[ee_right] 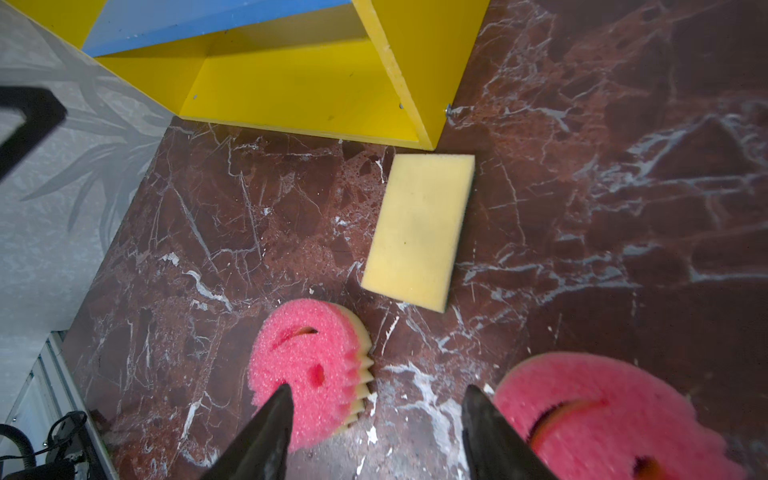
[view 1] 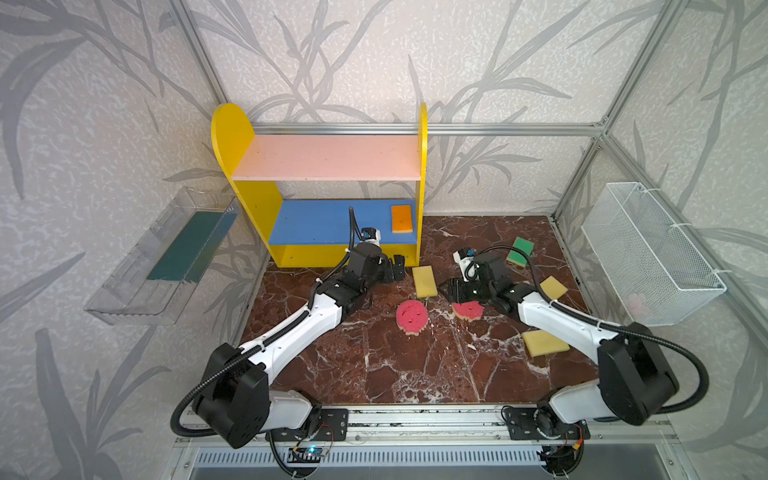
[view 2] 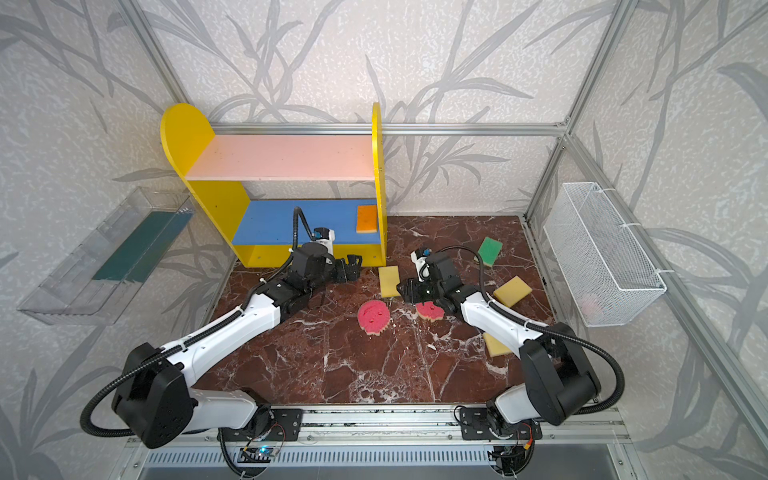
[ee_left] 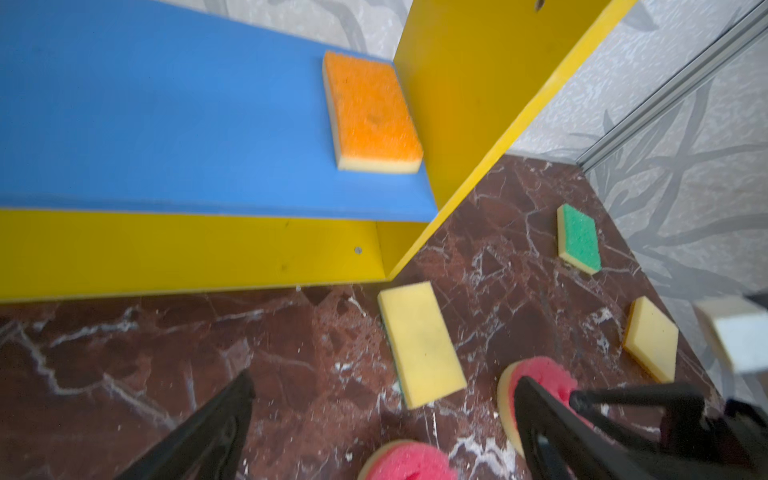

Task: Place and organize the cleaning sponges onto the shelf
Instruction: 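Move the left gripper back while the right gripper grasps the yellow-green sponge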

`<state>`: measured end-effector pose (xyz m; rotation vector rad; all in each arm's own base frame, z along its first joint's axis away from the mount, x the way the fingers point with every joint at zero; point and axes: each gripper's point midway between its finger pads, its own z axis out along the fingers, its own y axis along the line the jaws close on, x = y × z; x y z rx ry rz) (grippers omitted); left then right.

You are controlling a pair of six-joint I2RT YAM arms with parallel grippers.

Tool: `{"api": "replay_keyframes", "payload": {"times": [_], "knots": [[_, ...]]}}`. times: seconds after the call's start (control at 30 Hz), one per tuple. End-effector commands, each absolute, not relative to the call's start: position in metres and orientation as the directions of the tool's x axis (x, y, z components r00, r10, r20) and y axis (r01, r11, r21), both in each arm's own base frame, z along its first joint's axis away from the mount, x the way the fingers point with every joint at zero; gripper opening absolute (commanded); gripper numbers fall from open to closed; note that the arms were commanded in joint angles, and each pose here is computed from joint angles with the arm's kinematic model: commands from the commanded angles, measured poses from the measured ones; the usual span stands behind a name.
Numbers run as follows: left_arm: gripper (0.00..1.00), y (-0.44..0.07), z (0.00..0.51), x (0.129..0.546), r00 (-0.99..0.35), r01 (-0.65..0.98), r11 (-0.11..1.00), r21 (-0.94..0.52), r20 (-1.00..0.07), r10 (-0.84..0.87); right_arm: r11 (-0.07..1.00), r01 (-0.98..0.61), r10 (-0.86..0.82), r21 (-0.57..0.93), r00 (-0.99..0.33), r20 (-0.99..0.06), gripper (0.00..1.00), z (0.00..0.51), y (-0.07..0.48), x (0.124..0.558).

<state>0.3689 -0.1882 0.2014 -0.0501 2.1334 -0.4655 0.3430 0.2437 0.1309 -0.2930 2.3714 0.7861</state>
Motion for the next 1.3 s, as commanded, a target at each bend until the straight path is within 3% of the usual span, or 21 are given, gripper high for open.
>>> {"api": "replay_keyframes", "payload": {"times": [0.0,0.1,0.67,0.9,1.13,1.27], "knots": [[0.98,-0.183,0.19,0.355,-0.578,0.105,0.902,-0.418,-0.764,-0.287,0.773,-0.354,-0.023,0.527,-0.845,-0.535,0.54,0.118,0.255,0.35],[0.98,-0.183,0.174,0.343,-0.591,0.11,0.888,-0.447,-0.748,-0.303,0.763,-0.33,-0.022,0.555,-0.873,-0.487,0.49,0.106,0.26,0.363],[0.98,-0.185,0.122,0.335,-0.632,0.088,0.868,-0.489,-0.701,-0.331,0.821,-0.233,-0.051,0.521,-0.939,-0.34,0.51,0.026,0.258,0.395],[0.98,-0.191,0.119,0.339,-0.634,0.085,0.854,-0.513,-0.689,-0.351,0.807,-0.222,-0.043,0.547,-0.946,-0.321,0.26,0.019,0.26,0.399],[0.97,-0.195,0.128,0.339,-0.637,0.096,0.838,-0.537,-0.68,-0.363,0.803,-0.231,-0.031,0.55,-0.937,-0.348,0.11,0.03,0.258,0.397],[0.97,-0.192,0.137,0.336,-0.629,0.105,0.843,-0.527,-0.692,-0.354,0.789,-0.243,-0.013,0.564,-0.924,-0.381,0.08,0.051,0.259,0.396]]}}
